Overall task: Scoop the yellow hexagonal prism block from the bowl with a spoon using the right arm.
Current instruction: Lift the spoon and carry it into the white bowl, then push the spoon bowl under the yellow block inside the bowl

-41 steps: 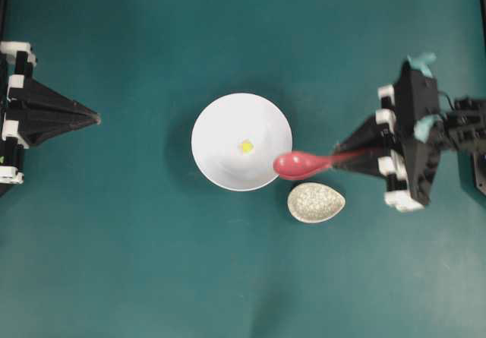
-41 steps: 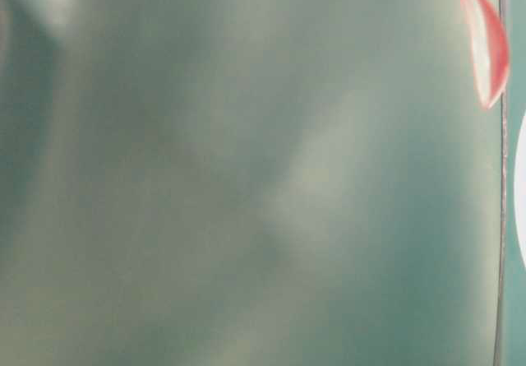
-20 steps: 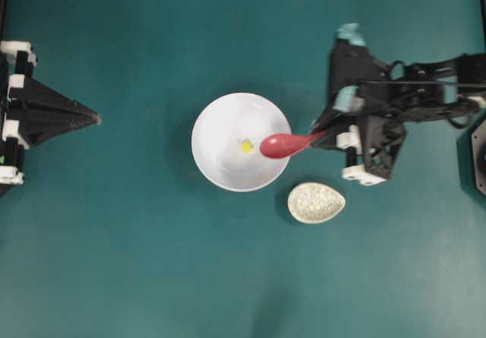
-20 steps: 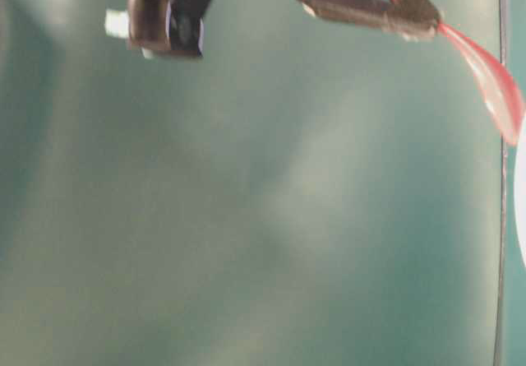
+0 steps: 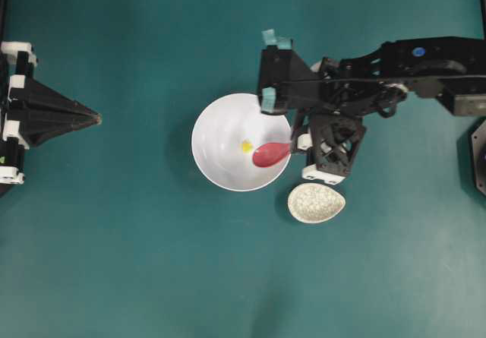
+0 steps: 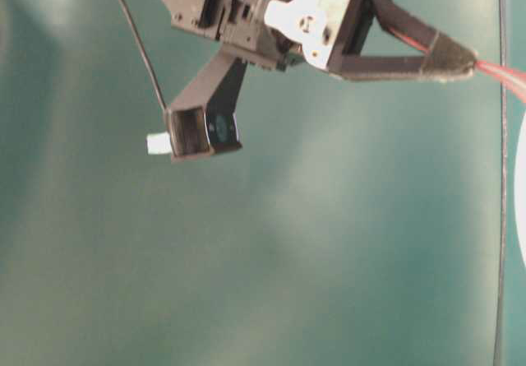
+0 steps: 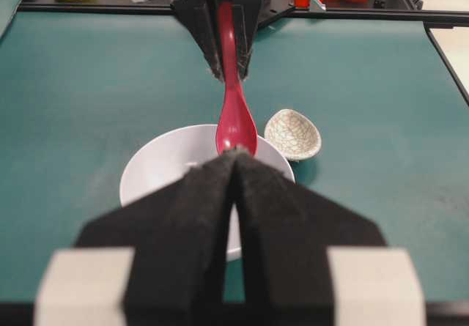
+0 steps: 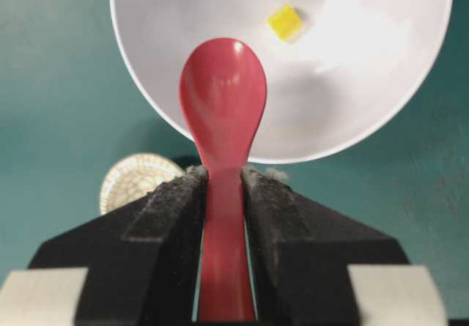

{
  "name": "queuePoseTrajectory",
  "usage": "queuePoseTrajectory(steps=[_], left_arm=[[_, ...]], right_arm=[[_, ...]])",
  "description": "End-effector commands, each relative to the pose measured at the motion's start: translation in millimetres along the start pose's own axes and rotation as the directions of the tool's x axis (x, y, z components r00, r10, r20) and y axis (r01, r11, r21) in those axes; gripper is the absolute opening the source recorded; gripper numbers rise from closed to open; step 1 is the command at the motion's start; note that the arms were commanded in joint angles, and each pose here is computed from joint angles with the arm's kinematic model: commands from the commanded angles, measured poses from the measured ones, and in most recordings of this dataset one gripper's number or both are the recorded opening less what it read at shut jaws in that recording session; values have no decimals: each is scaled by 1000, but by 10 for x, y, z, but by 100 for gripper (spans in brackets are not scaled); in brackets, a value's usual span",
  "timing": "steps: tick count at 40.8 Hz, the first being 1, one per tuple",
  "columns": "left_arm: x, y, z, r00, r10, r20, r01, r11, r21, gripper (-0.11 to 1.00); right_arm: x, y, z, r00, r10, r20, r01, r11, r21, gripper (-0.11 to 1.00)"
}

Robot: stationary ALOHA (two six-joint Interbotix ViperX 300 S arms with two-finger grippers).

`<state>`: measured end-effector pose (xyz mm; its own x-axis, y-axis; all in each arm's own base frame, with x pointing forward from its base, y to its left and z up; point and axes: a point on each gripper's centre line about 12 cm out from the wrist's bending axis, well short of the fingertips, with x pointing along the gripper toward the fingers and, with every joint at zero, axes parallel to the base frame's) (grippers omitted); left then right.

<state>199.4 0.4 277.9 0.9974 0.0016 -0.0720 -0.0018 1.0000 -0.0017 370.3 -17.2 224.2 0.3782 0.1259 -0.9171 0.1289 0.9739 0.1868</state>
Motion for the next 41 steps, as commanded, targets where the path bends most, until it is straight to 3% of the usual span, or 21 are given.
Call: queuePoseTrajectory(steps=[1, 15, 41], left_arm=[[24, -1, 86, 1000, -1, 20, 0, 1000, 2, -1], [23, -1, 77, 1000, 0, 17, 0, 1000, 0, -1], [23, -1, 79, 1000, -1, 18, 1, 1000, 0, -1]], right_arm=[[-106, 12, 131, 999, 1, 34, -1, 1000, 13, 22], [19, -58, 143, 999, -34, -21, 34, 998, 49, 22], [360, -190, 140, 995, -62, -72, 65, 997, 47, 22]])
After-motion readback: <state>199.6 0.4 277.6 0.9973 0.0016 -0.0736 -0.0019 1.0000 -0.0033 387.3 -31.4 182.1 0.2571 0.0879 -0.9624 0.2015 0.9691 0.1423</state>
